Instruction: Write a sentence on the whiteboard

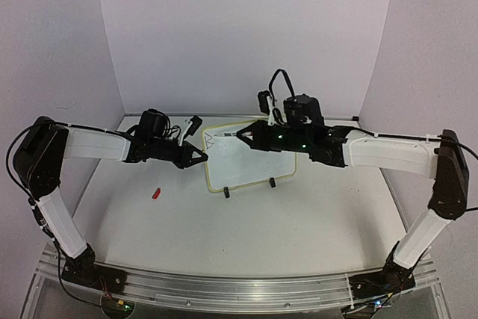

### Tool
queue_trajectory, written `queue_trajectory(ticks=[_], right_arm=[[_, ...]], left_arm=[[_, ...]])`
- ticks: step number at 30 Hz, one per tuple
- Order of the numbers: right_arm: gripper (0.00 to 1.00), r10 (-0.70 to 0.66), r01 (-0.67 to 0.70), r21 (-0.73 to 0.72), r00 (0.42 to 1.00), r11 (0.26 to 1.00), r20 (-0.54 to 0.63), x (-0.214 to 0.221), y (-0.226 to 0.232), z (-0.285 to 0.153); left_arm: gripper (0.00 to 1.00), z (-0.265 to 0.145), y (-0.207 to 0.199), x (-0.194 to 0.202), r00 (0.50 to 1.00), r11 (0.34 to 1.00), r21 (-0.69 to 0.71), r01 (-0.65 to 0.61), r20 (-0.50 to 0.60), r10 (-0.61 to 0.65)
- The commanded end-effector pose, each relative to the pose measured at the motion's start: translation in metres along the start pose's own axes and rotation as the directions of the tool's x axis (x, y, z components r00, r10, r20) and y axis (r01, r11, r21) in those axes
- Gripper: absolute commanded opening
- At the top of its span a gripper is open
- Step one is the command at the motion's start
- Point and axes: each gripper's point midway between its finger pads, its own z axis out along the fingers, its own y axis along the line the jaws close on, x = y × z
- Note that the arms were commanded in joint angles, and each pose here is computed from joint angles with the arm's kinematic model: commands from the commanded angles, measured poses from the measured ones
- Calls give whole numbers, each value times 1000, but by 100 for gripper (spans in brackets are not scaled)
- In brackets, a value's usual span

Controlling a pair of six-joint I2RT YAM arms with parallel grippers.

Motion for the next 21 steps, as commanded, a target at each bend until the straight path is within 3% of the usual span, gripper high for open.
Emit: queue_trajectory(ticks=[1,21], right_arm=[[0,-27,26,30,999,999,45,-13,-2,-14],[0,-28,28,6,1000,1000,2,-9,-5,14]], left_arm=[[0,-4,9,-10,999,997,-64,-32,0,32],[0,-1,12,-7,999,997,-68,-31,-9,31]])
